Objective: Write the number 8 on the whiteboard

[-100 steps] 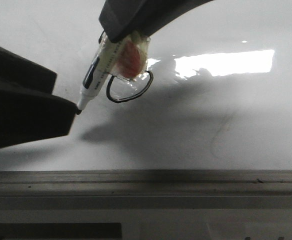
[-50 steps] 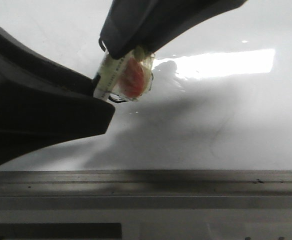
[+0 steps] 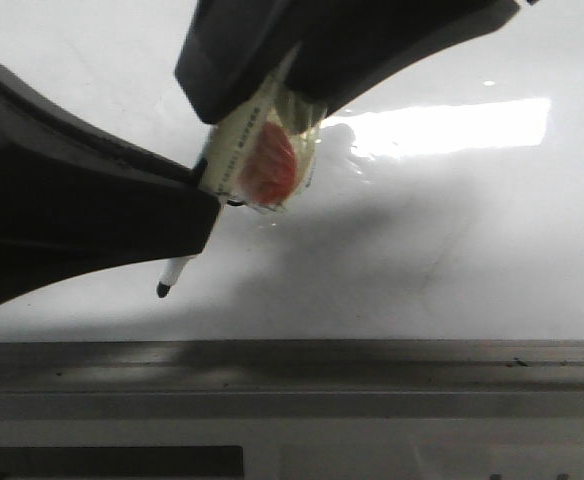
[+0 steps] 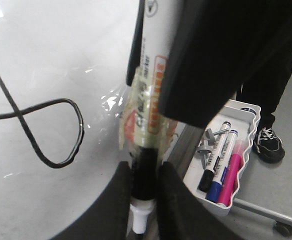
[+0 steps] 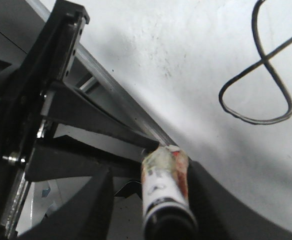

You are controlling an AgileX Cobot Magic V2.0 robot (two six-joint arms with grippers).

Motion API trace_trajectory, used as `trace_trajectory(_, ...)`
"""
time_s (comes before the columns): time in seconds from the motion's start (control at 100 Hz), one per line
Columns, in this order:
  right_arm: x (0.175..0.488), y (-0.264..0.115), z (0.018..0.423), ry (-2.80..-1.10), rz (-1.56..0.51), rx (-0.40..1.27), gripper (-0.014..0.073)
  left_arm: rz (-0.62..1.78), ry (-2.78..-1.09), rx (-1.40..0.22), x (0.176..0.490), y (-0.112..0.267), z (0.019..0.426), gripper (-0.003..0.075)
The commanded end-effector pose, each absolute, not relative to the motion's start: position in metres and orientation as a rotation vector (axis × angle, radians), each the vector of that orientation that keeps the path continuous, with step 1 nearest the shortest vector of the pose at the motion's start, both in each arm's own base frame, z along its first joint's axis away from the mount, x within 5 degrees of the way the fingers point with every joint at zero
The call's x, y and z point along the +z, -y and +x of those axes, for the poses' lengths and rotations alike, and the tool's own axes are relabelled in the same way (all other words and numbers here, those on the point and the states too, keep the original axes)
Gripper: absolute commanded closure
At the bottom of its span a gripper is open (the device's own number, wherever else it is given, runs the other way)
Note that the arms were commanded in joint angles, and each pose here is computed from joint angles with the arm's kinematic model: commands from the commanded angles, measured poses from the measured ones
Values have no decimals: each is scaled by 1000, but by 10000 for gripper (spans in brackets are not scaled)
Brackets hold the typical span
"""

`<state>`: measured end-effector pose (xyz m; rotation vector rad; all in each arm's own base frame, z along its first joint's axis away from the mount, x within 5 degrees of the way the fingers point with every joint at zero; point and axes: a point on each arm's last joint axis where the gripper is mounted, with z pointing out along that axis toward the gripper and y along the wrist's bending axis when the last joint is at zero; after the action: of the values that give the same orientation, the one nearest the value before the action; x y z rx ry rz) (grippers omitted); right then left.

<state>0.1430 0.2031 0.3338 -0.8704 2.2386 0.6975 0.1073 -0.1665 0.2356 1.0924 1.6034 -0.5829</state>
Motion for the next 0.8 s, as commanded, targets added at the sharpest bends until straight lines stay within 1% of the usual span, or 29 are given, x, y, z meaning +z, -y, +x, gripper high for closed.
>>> trace_trajectory(0.0, 354, -204, 144, -2127, -818, 757, 249, 1002, -1524, -654, 254, 172, 109, 741)
trace_trajectory(0.05, 354, -204, 144, -2125, -817, 758, 249, 955, -1552, -673, 255, 171, 110, 741)
trace_trajectory(0.19, 355, -204, 145, -2121, -811, 759, 249, 702, -1709, -771, 259, 161, 114, 741)
trace_trajectory(0.29, 358, -202, 144, -2099, -803, 762, 249, 557, -1777, -801, 260, 152, 118, 741)
trace_trajectory(0.39, 362, -200, 143, -2077, -794, 771, 249, 310, -1880, -845, 260, 139, 127, 741)
trace_trajectory(0.48, 364, -198, 142, -2070, -792, 775, 249, 142, -1944, -860, 257, 130, 135, 741)
trace_trajectory(0.68, 364, -198, 141, -2067, -791, 776, 249, 103, -1968, -834, 259, 125, 142, 741)
trace_trajectory(0.79, 364, -198, 141, -2067, -791, 776, 249, 142, -1977, -821, 258, 126, 141, 741)
